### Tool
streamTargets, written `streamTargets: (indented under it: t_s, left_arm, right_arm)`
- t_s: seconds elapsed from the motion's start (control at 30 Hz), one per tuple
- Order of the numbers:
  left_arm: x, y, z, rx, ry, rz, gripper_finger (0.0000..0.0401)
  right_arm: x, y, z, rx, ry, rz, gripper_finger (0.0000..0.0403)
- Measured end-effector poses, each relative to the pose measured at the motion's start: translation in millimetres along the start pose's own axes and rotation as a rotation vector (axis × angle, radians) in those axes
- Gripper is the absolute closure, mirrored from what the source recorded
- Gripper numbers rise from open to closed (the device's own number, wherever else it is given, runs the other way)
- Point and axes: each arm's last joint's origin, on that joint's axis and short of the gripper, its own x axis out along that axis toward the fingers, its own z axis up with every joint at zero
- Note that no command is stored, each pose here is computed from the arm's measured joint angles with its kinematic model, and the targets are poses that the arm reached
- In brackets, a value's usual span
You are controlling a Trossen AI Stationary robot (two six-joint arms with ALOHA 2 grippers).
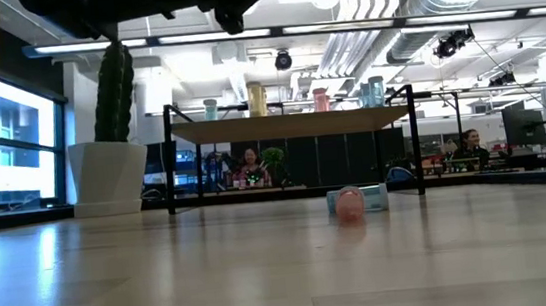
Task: Pick and place medicine bottles onto shelf by color
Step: Put the light blue pill bottle on the shelf aligned with the other light blue pill bottle
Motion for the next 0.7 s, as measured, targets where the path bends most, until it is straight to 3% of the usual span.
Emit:
streamTargets:
  t_s: [0.7]
  left_arm:
    - [-0.1, -1.7, 6.6, 0.002, -0.067, -0.01, 0.0206]
  right_arm:
    - [1.0, -2.0, -1.7, -0.018, 0.017, -0.002, 0.0326]
